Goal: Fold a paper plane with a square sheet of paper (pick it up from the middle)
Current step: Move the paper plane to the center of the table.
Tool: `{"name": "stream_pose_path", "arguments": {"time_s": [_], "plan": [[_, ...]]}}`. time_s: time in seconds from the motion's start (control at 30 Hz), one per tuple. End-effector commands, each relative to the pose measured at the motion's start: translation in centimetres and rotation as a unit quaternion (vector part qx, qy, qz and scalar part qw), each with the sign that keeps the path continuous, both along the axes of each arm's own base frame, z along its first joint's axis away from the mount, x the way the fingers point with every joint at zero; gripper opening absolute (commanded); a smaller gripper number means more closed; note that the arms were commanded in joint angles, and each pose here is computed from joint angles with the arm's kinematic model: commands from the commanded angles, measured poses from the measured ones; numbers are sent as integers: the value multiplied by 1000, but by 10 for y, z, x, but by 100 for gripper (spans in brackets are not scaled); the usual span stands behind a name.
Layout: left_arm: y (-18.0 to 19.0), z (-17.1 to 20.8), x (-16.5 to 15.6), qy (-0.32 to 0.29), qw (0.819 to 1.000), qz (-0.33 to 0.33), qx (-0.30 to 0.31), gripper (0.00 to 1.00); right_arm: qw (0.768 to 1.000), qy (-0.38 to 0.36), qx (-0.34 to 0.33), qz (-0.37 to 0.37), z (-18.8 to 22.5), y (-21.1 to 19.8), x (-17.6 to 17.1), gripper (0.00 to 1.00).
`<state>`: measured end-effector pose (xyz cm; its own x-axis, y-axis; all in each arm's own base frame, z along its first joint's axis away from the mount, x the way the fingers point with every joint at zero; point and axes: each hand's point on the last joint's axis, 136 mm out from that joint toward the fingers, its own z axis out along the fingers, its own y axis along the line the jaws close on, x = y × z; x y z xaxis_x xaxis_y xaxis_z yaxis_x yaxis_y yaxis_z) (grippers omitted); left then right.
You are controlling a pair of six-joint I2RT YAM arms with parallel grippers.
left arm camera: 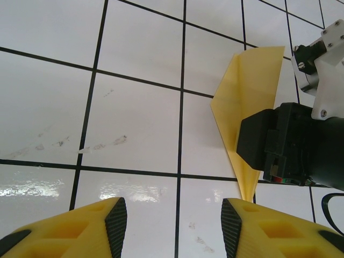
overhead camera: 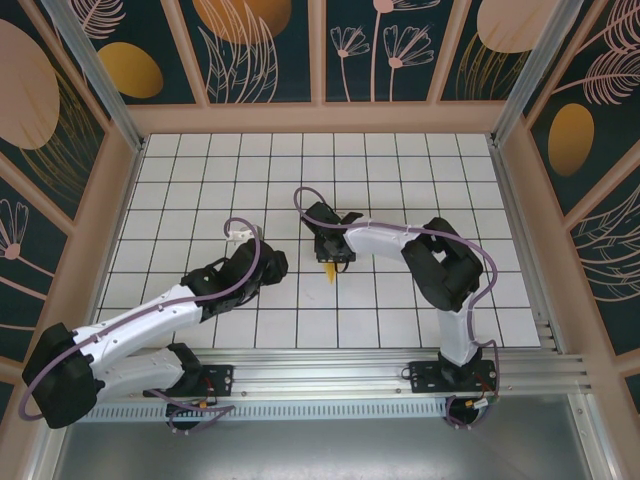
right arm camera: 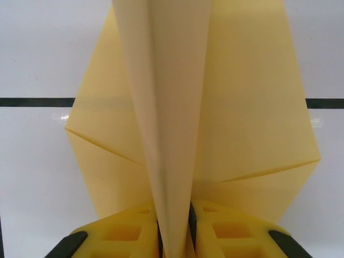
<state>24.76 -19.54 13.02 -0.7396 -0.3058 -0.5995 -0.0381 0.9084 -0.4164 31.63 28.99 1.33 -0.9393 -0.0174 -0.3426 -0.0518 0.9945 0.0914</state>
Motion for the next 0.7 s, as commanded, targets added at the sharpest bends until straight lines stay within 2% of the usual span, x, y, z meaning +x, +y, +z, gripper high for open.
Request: {"name": "stream_pose_path", "arguments": {"time_s": [0.0, 0.1, 0.2, 0.3, 0.5, 0.67], "plan": [[0, 1, 3, -6, 1000, 4, 0, 53, 995, 81, -59, 5, -56, -24, -28, 22], [3, 3, 5, -13, 1000, 9, 5, 52, 995, 72, -65, 19, -51, -23, -23, 23], [6, 5, 6, -17, 1000, 11, 8, 53, 995, 47, -62, 68, -39, -14, -17, 23], [7, 5, 5, -19, 1000, 10, 13, 53, 993, 54, -59, 87, -40, -17, -17, 23], [9, 2, 5, -18, 1000, 12, 17, 53, 994, 72, -51, 71, -49, -18, -21, 24], [7, 4, 7, -20, 1000, 11, 18, 53, 997, 46, -36, 58, -25, -10, -9, 31]]}}
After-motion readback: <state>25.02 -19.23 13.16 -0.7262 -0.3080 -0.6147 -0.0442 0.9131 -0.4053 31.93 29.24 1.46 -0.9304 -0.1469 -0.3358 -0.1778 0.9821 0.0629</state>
